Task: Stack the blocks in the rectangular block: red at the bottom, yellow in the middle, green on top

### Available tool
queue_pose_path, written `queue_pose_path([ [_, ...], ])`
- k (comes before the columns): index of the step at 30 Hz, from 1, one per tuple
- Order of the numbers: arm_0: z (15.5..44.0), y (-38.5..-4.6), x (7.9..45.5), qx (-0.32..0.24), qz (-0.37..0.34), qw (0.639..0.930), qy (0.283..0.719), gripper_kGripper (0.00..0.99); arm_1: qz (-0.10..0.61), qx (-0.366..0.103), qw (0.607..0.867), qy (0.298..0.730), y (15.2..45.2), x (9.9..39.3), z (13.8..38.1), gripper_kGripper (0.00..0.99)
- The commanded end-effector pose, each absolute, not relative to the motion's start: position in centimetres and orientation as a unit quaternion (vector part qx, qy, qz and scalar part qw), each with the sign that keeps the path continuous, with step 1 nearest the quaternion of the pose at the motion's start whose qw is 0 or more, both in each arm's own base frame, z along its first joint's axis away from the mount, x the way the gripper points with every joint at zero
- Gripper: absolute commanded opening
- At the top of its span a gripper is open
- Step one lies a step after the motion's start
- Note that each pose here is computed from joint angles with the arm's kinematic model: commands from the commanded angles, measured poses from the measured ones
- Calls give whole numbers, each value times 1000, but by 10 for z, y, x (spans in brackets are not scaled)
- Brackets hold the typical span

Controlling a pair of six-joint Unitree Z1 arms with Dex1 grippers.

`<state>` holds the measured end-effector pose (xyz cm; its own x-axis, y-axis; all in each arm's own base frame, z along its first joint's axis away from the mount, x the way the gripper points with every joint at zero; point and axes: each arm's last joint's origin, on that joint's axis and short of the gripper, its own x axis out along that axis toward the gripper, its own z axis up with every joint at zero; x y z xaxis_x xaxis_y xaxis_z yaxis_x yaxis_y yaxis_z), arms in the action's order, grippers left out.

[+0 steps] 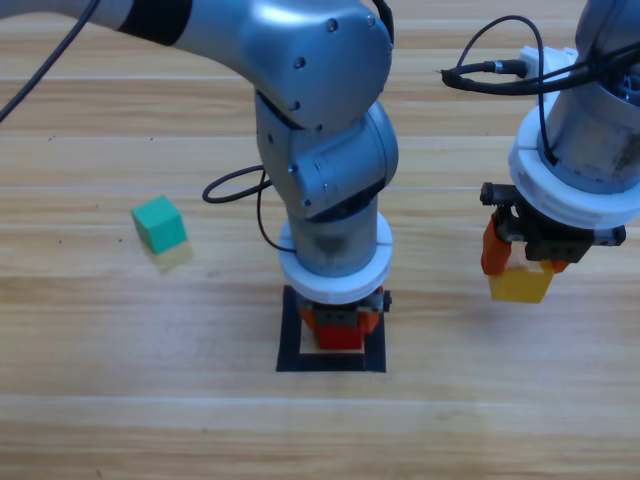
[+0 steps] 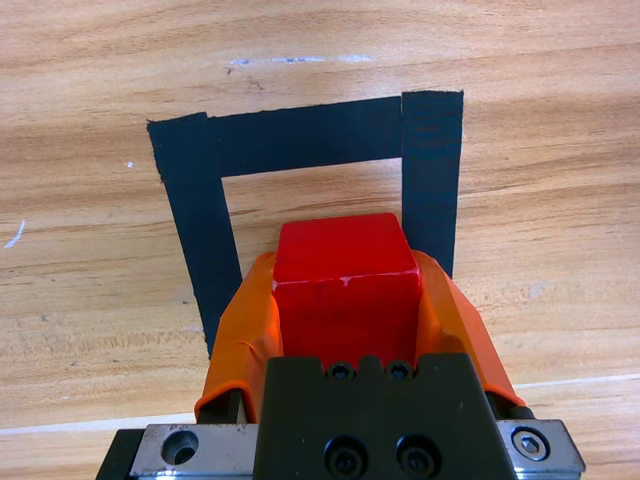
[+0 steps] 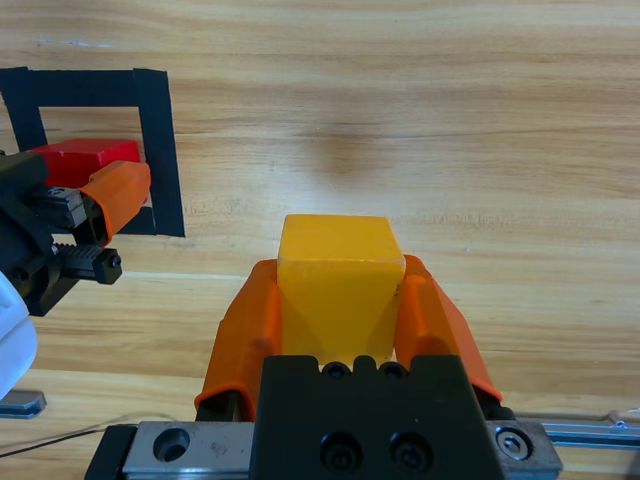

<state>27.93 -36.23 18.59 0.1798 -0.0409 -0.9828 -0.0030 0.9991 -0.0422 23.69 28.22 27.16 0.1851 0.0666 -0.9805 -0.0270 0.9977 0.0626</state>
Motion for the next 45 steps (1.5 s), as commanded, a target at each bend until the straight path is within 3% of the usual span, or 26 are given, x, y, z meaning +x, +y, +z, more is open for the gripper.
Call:
queue_pose_path([
  [1,151,-357,282,14,20,754,657,69,22,10,753,658,282,245,258,204],
  [10,147,-355,282,9,30,750,661,71,23,11,752,659,283,245,257,204],
  [12,148,-355,282,6,30,750,661,110,23,11,751,659,283,245,256,204],
  [14,149,-356,281,3,31,751,660,221,23,11,751,660,283,245,256,204],
  [17,153,-356,282,-8,36,753,657,505,24,10,751,660,283,246,256,204],
  [20,152,-353,280,-11,44,752,658,675,24,9,751,660,284,246,256,204],
  [30,168,-352,277,-21,40,760,649,934,27,12,753,657,284,246,259,204],
  [34,203,-347,273,-39,25,780,625,950,34,8,752,658,287,247,259,204],
  [37,256,-331,264,-64,8,805,589,950,41,-5,753,657,293,247,255,204],
  [43,362,-259,214,-112,-38,854,506,948,54,-23,755,654,306,246,250,204],
  [45,382,-231,198,-123,-48,865,484,948,57,-32,756,651,314,247,249,204],
])
